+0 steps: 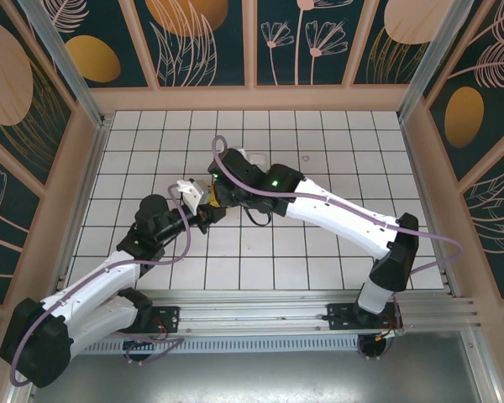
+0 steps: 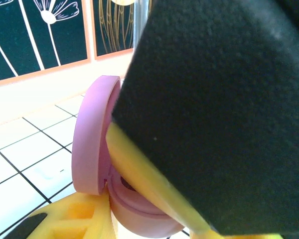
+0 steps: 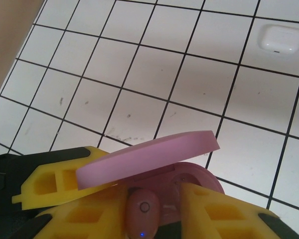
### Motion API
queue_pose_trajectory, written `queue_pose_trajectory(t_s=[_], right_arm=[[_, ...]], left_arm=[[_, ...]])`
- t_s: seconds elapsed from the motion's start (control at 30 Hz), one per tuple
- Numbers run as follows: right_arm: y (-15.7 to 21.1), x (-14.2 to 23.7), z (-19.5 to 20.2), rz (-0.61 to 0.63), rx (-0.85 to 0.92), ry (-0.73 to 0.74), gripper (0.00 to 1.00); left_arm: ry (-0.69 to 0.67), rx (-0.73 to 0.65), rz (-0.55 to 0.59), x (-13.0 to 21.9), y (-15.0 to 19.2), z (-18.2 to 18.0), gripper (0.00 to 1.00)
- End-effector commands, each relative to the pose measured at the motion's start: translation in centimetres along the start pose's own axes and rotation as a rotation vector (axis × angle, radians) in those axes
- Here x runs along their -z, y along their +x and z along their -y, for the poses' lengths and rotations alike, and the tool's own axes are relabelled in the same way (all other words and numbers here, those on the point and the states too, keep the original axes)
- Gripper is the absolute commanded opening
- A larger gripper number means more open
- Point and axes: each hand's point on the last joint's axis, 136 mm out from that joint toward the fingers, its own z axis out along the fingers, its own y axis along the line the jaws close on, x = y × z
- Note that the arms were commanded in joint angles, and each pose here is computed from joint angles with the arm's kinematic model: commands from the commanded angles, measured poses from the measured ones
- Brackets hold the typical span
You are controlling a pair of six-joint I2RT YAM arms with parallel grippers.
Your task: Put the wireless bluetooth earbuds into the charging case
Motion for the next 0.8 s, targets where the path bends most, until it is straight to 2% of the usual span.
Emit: queue_pose_trajectory(t_s=[0.0,0.47,0.63,0.77], right_arm=[[-0.2,1.8,-0.9,-0.001,-0.049,-0.109,0.34],[-1.8,4.9,-0.6,0.096,-0.115,-0.239,0.38],[-3.3,6.3,2.5,0.148,-0.147,-0.196,0.38],[-4.1,6.2,7.5,0.162,-0.197,-0.117,0.39]], left_arm=[[-0.008,-0.056,0.090,0.3,-3.3,0.1,0.22],[-0.010,-0.041,0.077,0.2,-2.8,0.0,0.22],[0.002,-0.038,0.068,0.3,-2.6,0.3,0.23],[0.046,-0.021,0.052,-0.1,-2.1,0.9,0.23]])
